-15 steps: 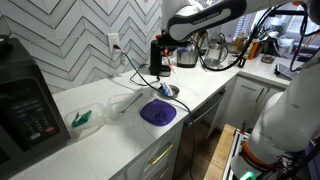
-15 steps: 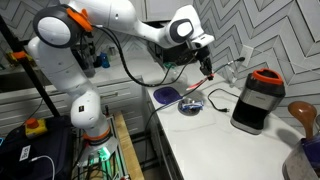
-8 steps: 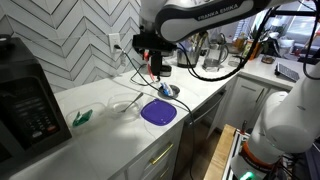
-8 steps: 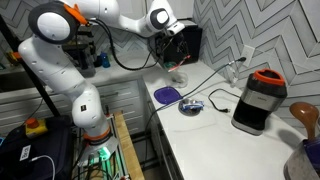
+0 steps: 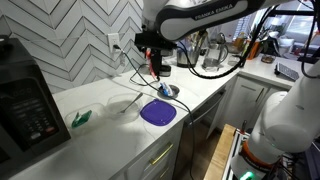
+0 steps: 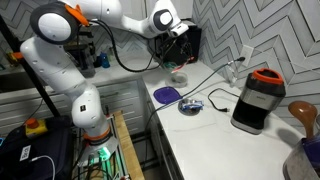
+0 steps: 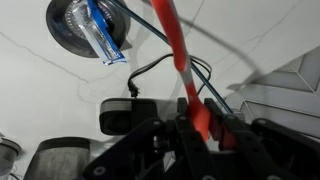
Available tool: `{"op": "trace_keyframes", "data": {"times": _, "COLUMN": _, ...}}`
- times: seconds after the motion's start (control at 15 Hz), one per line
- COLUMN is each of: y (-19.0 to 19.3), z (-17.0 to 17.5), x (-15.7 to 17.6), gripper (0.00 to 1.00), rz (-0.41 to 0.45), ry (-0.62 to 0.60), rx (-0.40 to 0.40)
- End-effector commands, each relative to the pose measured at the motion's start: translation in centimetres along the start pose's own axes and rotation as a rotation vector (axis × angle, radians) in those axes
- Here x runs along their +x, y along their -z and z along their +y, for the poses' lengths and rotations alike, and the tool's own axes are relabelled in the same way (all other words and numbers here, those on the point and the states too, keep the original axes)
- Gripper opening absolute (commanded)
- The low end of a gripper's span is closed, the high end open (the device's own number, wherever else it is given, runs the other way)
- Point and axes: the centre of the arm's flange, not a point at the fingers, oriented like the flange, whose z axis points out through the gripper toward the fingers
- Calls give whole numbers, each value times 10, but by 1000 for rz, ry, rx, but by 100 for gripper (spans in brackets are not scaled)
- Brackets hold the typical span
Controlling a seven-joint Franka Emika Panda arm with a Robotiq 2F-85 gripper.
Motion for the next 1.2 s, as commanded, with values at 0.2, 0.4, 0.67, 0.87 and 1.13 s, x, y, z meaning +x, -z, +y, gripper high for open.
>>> {"op": "trace_keyframes", "data": {"times": 0.2, "y": -65, "z": -65, "x": -6, "gripper": 5, "rz": -17, "ry": 34, "rx": 88}}
{"op": "trace_keyframes", "data": {"times": 0.4, "y": -70, "z": -94, "x": -25, "gripper": 5, "rz": -51, "ry": 107, "rx": 163}}
{"op": "trace_keyframes", "data": {"times": 0.67, "y": -61, "z": -101, "x": -53, "gripper": 5, "rz": -89, "ry": 212, "rx": 191}}
{"op": "trace_keyframes", "data": {"times": 0.87, "y": -63, "z": -101, "x": -69, "gripper": 5, "rz": -134, "ry": 231, "rx": 187}}
{"op": "trace_keyframes", "data": {"times": 1.13, "y": -88, "z": -117, "x": -79, "gripper": 5, "rz": -145, "ry": 236, "rx": 213}}
